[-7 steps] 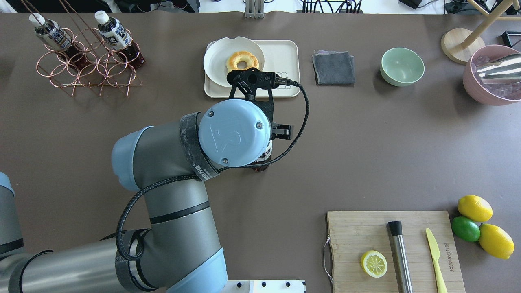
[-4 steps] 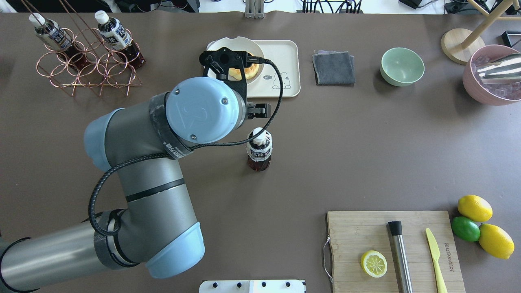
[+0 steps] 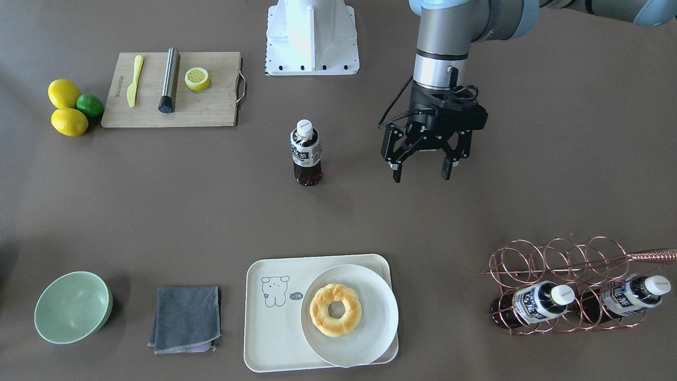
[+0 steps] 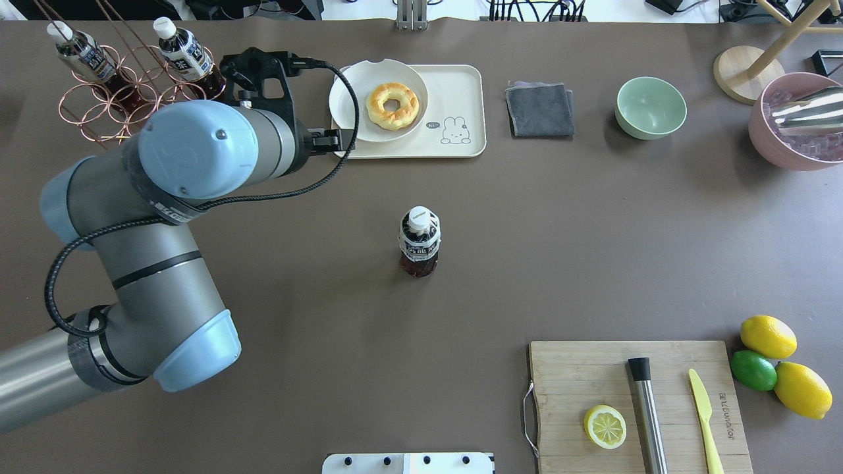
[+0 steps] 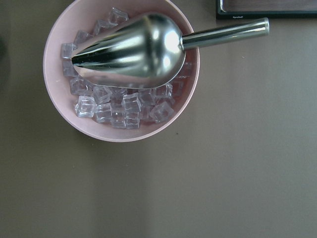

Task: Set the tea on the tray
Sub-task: 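Set the bottle down in front of the tray and withdraw the left arm, then move the right gripper over the standing tea bottle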

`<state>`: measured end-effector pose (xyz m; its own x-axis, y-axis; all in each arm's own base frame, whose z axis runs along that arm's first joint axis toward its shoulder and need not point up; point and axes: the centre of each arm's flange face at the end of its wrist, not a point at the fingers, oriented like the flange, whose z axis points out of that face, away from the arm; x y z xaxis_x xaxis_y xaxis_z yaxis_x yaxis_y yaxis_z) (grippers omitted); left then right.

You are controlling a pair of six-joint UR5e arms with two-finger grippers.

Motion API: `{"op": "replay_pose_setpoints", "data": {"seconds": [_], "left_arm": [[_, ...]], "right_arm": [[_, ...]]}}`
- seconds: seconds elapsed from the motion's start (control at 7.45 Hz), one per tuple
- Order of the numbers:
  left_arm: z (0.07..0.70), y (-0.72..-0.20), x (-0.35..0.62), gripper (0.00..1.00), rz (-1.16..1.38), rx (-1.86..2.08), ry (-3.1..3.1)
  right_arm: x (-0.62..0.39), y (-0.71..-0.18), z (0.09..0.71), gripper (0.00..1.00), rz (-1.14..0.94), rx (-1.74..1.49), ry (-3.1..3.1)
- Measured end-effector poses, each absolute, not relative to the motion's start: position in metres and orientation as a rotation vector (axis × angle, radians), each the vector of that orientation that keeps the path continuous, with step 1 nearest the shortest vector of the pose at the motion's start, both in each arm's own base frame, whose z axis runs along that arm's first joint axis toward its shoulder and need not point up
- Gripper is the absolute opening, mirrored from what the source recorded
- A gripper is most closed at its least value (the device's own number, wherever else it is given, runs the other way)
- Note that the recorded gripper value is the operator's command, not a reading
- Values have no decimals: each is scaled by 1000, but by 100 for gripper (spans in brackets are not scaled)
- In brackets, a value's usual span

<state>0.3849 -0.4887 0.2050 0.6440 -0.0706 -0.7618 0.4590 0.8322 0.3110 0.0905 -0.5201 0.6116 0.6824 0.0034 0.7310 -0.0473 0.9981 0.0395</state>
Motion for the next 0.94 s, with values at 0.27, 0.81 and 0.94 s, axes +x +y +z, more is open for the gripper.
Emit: {"op": "replay_pose_setpoints", "data": {"seconds": [0.27, 0.81, 0.94], "left_arm": [[257, -503, 327, 98, -266, 497, 760], [397, -536, 148, 98, -98, 360, 620], [430, -536, 103, 98, -66, 321, 622]], "right_arm": [[60, -541, 573, 100, 31, 64, -827], [-79, -581, 413, 100, 43, 84, -886], [-121, -576, 362, 100, 55, 90, -909]]}}
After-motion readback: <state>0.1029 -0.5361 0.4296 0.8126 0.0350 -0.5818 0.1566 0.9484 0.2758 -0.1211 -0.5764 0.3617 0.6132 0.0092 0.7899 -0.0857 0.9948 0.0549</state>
